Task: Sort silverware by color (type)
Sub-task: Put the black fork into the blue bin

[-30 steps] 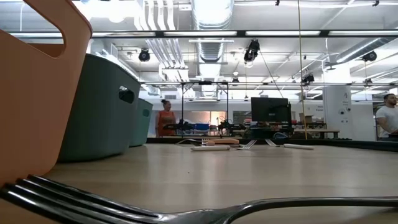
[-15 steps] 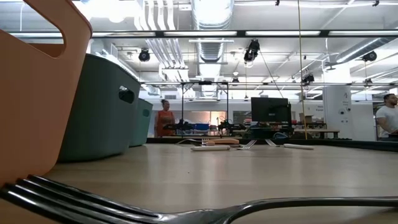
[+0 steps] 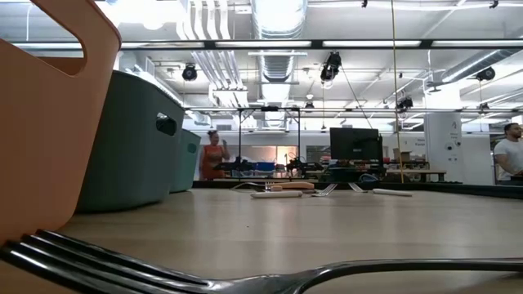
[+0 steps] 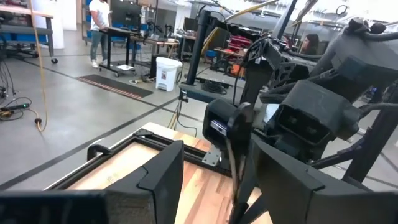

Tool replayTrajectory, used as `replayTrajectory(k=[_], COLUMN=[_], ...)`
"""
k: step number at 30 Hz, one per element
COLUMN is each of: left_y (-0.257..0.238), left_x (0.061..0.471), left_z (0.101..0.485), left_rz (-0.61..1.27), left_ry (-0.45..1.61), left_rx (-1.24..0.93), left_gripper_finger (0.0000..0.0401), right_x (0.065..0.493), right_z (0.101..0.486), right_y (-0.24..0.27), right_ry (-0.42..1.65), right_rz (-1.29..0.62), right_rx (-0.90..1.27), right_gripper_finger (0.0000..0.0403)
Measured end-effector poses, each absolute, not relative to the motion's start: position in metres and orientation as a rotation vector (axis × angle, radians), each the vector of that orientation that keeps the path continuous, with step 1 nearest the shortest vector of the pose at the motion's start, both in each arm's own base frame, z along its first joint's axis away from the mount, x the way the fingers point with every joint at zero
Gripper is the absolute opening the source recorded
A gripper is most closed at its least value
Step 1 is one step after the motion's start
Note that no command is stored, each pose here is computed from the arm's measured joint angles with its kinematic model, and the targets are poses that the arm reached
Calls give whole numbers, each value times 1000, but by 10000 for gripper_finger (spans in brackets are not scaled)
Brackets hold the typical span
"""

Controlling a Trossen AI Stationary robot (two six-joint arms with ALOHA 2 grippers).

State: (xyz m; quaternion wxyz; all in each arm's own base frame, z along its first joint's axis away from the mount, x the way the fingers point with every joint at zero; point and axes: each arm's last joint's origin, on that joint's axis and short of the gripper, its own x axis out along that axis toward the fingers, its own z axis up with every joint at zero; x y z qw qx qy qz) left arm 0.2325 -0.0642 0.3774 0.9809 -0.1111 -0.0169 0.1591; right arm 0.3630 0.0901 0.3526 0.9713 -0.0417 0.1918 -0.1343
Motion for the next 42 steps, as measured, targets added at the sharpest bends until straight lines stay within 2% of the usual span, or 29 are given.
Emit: replayTrajectory(k=[3, 6, 11, 13, 23, 26, 35, 38, 42], left_y=[-65, -66, -68, -68, -69, -68, -61, -55, -47], left_x=[233, 233, 233, 233, 233, 230, 210, 196, 173], left_z=[377, 378, 378, 378, 378, 379, 380, 375, 357], left_rz=[304, 257, 183, 153, 137, 137, 149, 206, 285], left_ry=[-33, -31, -25, -23, -22, -16, 57, 136, 343], left_rx=[-228, -232, -234, -241, -266, -268, -257, -278, -344], left_gripper_finger=[162, 135, 36, 12, 3, 1, 2, 2, 1], right_x=[363, 363, 363, 363, 363, 363, 359, 352, 338], right_z=[353, 353, 352, 352, 352, 352, 353, 356, 356], right_y=[90, 90, 91, 91, 92, 91, 90, 88, 85], right_ry=[389, 389, 391, 390, 383, 383, 404, 425, 499], right_rz=[-268, -266, -247, -238, -246, -244, -239, -251, -289], right_rx=[-89, -95, -73, -60, -5, 1, 52, 97, 185], right_gripper_finger=[9, 9, 9, 9, 14, 37, 137, 150, 149])
